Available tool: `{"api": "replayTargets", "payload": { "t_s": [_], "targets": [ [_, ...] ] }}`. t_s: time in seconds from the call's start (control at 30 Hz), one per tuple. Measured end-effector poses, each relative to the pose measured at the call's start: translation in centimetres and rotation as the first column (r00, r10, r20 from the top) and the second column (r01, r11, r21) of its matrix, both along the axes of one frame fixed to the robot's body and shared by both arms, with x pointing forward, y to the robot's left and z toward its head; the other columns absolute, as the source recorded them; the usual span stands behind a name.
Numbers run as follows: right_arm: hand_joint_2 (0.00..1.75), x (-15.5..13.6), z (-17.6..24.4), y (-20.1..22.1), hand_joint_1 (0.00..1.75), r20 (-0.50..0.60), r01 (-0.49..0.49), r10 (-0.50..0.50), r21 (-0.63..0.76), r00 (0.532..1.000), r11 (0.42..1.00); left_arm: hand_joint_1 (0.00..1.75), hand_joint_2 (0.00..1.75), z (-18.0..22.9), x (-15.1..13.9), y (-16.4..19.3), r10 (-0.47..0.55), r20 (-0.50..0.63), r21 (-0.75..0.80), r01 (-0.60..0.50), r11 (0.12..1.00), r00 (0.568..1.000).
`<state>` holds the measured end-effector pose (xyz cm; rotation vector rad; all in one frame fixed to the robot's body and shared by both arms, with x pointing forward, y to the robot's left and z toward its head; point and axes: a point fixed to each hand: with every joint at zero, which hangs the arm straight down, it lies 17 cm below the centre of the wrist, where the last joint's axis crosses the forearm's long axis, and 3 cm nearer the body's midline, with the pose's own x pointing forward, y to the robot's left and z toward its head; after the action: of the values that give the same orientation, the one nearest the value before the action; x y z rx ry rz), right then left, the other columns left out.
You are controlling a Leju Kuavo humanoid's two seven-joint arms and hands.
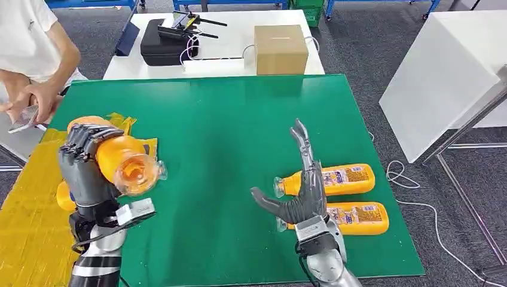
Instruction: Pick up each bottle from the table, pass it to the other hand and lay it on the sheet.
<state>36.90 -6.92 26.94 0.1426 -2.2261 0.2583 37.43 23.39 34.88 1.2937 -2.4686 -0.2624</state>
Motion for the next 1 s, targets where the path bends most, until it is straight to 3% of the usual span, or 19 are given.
{"api": "replayTargets", "payload": {
  "t_s": [0.37, 0.47, 0.6, 0.73, 0.87, 1.0],
  "targets": [
    [1.75, 0.3, -0.7, -1.0, 0.0, -0.02, 0.025, -0.025, 0.0, 0.999, 1.0, 1.75, 1.75, 0.4, 0.4, 0.1, 0.183, 0.007, 0.182, -0.181, 0.966, 0.983],
    [1.75, 0.4, -0.8, -1.2, 0.0, -0.022, 0.033, -0.033, -0.001, 0.999, 0.999, 1.75, 1.75, 0.0, 1.3, 0.2, 0.267, -0.007, 0.28, -0.254, 0.926, 0.964],
    [1.75, 0.4, -0.9, -1.3, 0.0, -0.023, 0.037, -0.037, -0.006, 0.999, 0.999, 1.75, 1.75, -0.2, 2.5, 1.5, 0.352, -0.054, 0.278, -0.325, 0.904, 0.934],
    [1.75, 0.5, -1.0, -1.1, 0.0, -0.026, 0.031, -0.032, -0.017, 0.999, 0.999, 1.75, 1.75, -1.4, 6.1, 4.0, 0.481, -0.161, 0.258, -0.433, 0.863, 0.862],
    [1.75, 0.7, -0.9, -0.7, 0.0, -0.029, 0.02, -0.02, -0.021, 0.999, 1.0, 1.75, 1.75, -3.2, 10.8, 4.6, 0.505, -0.235, 0.308, -0.429, 0.849, 0.83],
    [1.75, 0.9, -0.8, -0.1, 0.0, -0.032, 0.004, -0.005, -0.028, 0.999, 1.0, 1.75, 1.75, -7.0, 16.4, 5.8, 0.544, -0.365, 0.425, -0.385, 0.819, 0.755]
  ]
}}
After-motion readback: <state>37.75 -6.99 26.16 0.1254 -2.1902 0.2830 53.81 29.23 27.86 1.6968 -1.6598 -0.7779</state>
